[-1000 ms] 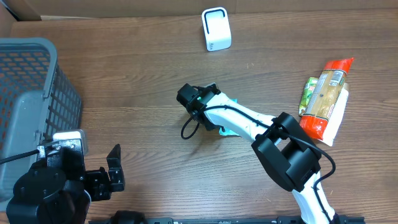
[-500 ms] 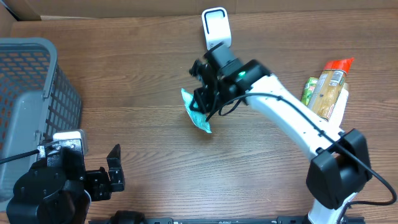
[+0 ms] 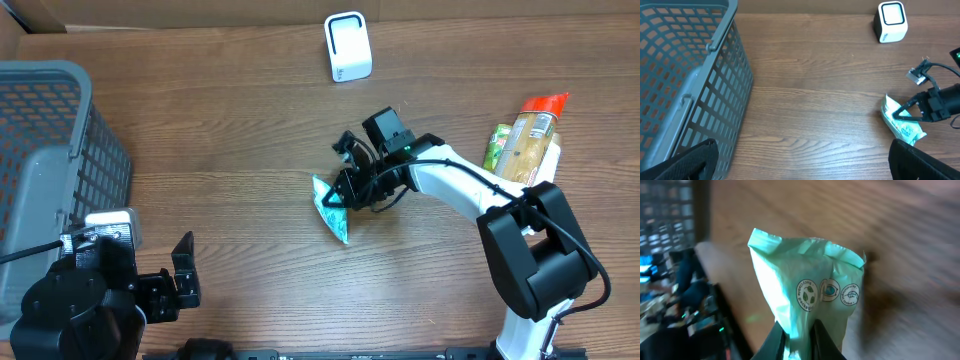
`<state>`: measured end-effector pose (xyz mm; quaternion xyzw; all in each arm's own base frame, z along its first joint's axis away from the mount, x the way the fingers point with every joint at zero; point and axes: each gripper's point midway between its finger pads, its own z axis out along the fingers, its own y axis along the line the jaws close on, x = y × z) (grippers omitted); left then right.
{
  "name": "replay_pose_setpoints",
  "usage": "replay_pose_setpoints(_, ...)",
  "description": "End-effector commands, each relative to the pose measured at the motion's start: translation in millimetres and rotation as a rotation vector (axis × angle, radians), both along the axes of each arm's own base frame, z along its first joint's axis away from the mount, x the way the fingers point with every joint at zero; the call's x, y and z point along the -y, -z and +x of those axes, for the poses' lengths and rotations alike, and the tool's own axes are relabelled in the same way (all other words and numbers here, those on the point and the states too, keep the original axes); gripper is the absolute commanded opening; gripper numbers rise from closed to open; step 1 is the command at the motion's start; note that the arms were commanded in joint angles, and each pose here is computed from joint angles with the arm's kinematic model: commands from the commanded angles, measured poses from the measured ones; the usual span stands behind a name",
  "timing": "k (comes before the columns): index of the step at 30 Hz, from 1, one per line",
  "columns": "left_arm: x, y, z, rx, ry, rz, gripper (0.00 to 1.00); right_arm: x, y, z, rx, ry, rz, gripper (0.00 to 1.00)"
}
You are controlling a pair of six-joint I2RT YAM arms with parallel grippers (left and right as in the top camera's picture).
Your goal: Scan the item barcode
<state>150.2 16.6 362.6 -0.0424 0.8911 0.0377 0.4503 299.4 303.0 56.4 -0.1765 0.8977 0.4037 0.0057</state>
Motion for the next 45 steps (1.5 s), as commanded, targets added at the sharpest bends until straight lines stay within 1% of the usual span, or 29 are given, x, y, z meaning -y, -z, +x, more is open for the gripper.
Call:
replay_pose_setpoints(1, 1.0, 2.4, 2.4, -0.009, -0.002, -0.01, 1.0, 17.5, 10.5, 17.8, 0.038, 0.101, -0.128, 0.11)
replay_pose_setpoints(2, 1.0, 2.3, 2.3, -0.009, -0.002, -0.01, 1.0, 20.2, 12.7, 18.7, 0.041, 0.11, -0.147, 0.12)
replay_pose_setpoints(4, 1.0, 2.3, 2.4, -0.008, -0.002, -0.01, 1.0, 29.6, 19.9, 20.5, 0.051, 0.129, -0.211, 0.2)
replay_pose_setpoints(6, 0.9, 2.3, 2.4, -0.008, -0.002, -0.009, 0.99, 36.1, 24.3, 20.2, 0.052, 0.14, -0.252, 0.21)
replay_pose_setpoints(8, 1.0, 2.4, 2.4, -0.009, -0.003, -0.01, 1.0, 43.9, 29.1, 20.1, 0.052, 0.154, -0.301, 0.28)
replay_pose_setpoints(13, 0.9, 2.3, 2.3, -0.009, -0.002, -0.009, 1.0, 61.2, 36.5, 23.6, 0.056, 0.193, -0.386, 0.29)
replay_pose_setpoints(15, 1.0, 2.4, 2.4, -0.009, -0.002, -0.009, 1.0, 66.1, 37.2, 25.4, 0.053, 0.203, -0.395, 0.28)
replay_pose_setpoints(17, 0.9, 2.3, 2.4, -0.008, -0.003, -0.01, 1.0, 67.9, 36.2, 26.5, 0.05, 0.207, -0.396, 0.18)
replay_pose_setpoints(19, 0.9, 2.3, 2.4, -0.008, -0.003, -0.01, 1.0, 66.9, 31.8, 26.3, 0.056, 0.186, -0.392, 0.11)
replay_pose_setpoints(21, 0.9, 2.3, 2.3, -0.009, -0.003, -0.01, 1.0, 62.8, 23.8, 24.5, 0.051, 0.169, -0.385, 0.08)
replay_pose_setpoints(22, 0.9, 2.3, 2.3, -0.009, -0.003, -0.01, 1.0, 58.4, 16.9, 22.9, 0.055, 0.144, -0.372, 0.04)
replay_pose_setpoints(24, 1.0, 2.3, 2.5, -0.009, -0.002, -0.01, 1.0, 42.9, 0.6, 16.8, 0.054, 0.082, -0.3, 0.04)
replay_pose_setpoints(27, 1.0, 2.4, 2.4, -0.009, -0.003, -0.01, 1.0, 5.7, -29.8, 0.9, 0.009, -0.016, -0.07, 0.04)
replay_pose_setpoints(29, 1.0, 2.3, 2.3, -0.009, -0.002, -0.01, 1.0, -12.4, -40.9, -7.6, -0.018, -0.064, 0.053, 0.04)
replay_pose_setpoints(33, 1.0, 2.3, 2.5, -0.009, -0.003, -0.01, 1.0, -40.0, -39.2, -26.5, -0.068, -0.152, 0.205, 0.04)
replay_pose_setpoints(35, 1.0, 2.4, 2.4, -0.009, -0.002, -0.01, 1.0, -49.1, -21.7, -32.4, -0.092, -0.166, 0.188, 0.04)
replay_pose_setpoints(39, 0.9, 2.3, 2.3, -0.009, -0.002, -0.009, 1.0, -48.0, 19.7, -31.0, -0.097, -0.123, 0.043, 0.09)
replay_pose_setpoints(45, 1.0, 2.4, 2.4, -0.009, -0.002, -0.01, 0.99, -27.5, 41.1, -23.1, -0.069, -0.068, -0.112, 0.14)
